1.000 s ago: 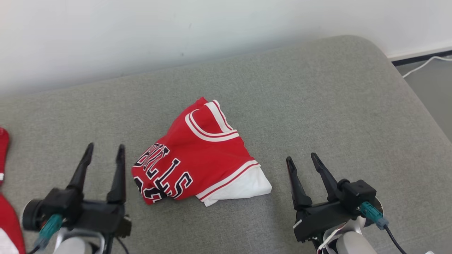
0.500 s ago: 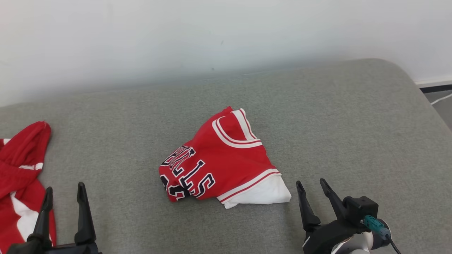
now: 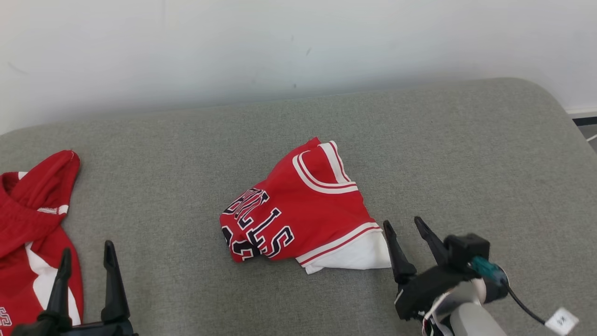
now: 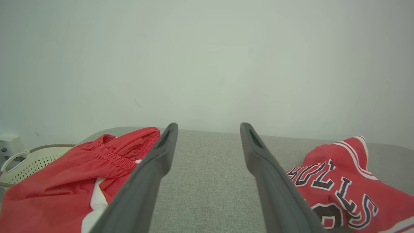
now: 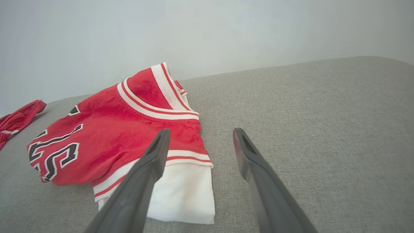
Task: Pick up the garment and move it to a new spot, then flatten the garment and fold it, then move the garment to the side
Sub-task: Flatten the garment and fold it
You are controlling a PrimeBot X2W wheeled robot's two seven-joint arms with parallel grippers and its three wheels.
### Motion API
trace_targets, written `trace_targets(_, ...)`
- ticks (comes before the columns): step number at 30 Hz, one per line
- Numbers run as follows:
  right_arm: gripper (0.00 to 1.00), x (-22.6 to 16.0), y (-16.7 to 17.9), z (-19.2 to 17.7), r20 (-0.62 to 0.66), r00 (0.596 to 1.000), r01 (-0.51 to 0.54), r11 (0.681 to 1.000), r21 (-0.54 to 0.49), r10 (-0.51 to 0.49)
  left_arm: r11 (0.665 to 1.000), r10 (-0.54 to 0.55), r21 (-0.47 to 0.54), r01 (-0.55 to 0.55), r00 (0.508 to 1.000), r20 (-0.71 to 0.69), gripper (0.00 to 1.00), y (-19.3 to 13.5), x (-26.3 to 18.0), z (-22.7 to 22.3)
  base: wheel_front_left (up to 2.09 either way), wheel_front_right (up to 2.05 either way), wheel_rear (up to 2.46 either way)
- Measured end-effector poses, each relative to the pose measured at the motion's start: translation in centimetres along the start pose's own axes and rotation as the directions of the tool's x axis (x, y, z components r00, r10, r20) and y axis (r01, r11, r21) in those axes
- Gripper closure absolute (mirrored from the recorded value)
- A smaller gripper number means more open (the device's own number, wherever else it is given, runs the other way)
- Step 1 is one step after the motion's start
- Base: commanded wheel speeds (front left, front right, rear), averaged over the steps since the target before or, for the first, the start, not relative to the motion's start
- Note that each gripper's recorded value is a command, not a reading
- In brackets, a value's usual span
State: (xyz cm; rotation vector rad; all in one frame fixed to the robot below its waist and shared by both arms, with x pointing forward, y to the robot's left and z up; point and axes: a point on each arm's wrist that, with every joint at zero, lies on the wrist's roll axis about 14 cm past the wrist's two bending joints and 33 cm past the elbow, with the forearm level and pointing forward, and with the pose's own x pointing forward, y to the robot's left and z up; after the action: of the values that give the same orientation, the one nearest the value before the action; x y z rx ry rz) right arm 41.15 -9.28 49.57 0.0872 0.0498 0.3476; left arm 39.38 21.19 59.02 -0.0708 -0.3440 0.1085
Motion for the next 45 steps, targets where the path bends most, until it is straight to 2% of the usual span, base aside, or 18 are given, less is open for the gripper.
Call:
trace_targets(5, 0.00, 1.9, -0.3, 0.2, -0.032, 0.999, -0.022, 0.999, -0.029, 0.021, 1.000, -0.001, -0.008, 0.001, 1.000, -0.004, 0.00, -0.1, 0.0, -0.2, 0.00, 0.00, 0.00)
trace_targets(17, 0.00, 5.6, -1.6, -3.5, -0.211, 0.977, -0.032, 0.999, -0.040, 0.023, 1.000, 0.020, -0.002, -0.020, 0.999, -0.027, 0.00, 0.9, 0.1, -1.1, 0.00, 0.00, 0.00)
trace_targets(31, 0.00, 6.4, -1.6, -7.3, -0.342, 0.939, -0.020, 1.000, -0.011, 0.015, 0.999, 0.047, 0.022, -0.046, 0.998, -0.040, 0.00, 2.2, -0.1, -1.4, 0.00, 0.00, 0.00)
trace_targets(32, 0.04, 6.5, -1.6, -7.3, -0.344, 0.939, -0.020, 1.000, -0.013, 0.015, 0.999, 0.045, 0.021, -0.044, 0.998, -0.041, 0.00, 2.1, 0.0, -1.5, 0.00, 0.00, 0.00)
trace_targets(33, 0.04, 6.6, -1.7, -7.4, -0.350, 0.937, -0.017, 1.000, -0.012, 0.011, 0.999, 0.042, 0.021, -0.042, 0.998, -0.043, 0.00, 2.1, 0.0, -1.6, 0.00, 0.00, 0.00)
trace_targets(34, 0.67, 6.7, -1.8, -7.4, -0.353, 0.936, -0.014, 1.000, -0.013, 0.009, 0.999, 0.042, 0.020, -0.041, 0.998, -0.046, 0.00, 2.0, 0.0, -1.7, 0.00, 0.00, 0.00)
trace_targets(35, 1.00, 6.9, -1.9, -7.5, -0.355, 0.935, -0.013, 1.000, -0.017, 0.007, 0.999, 0.042, 0.020, -0.041, 0.998, -0.050, 0.00, 2.1, -0.1, -1.8, 0.00, 0.00, 0.00)
trace_targets(45, 1.00, 8.3, -1.6, -5.3, -0.277, 0.960, -0.044, 0.998, -0.052, 0.028, 0.998, 0.065, 0.027, -0.064, 0.996, -0.065, 0.00, 2.9, -0.2, -2.3, 0.00, 0.00, 0.00)
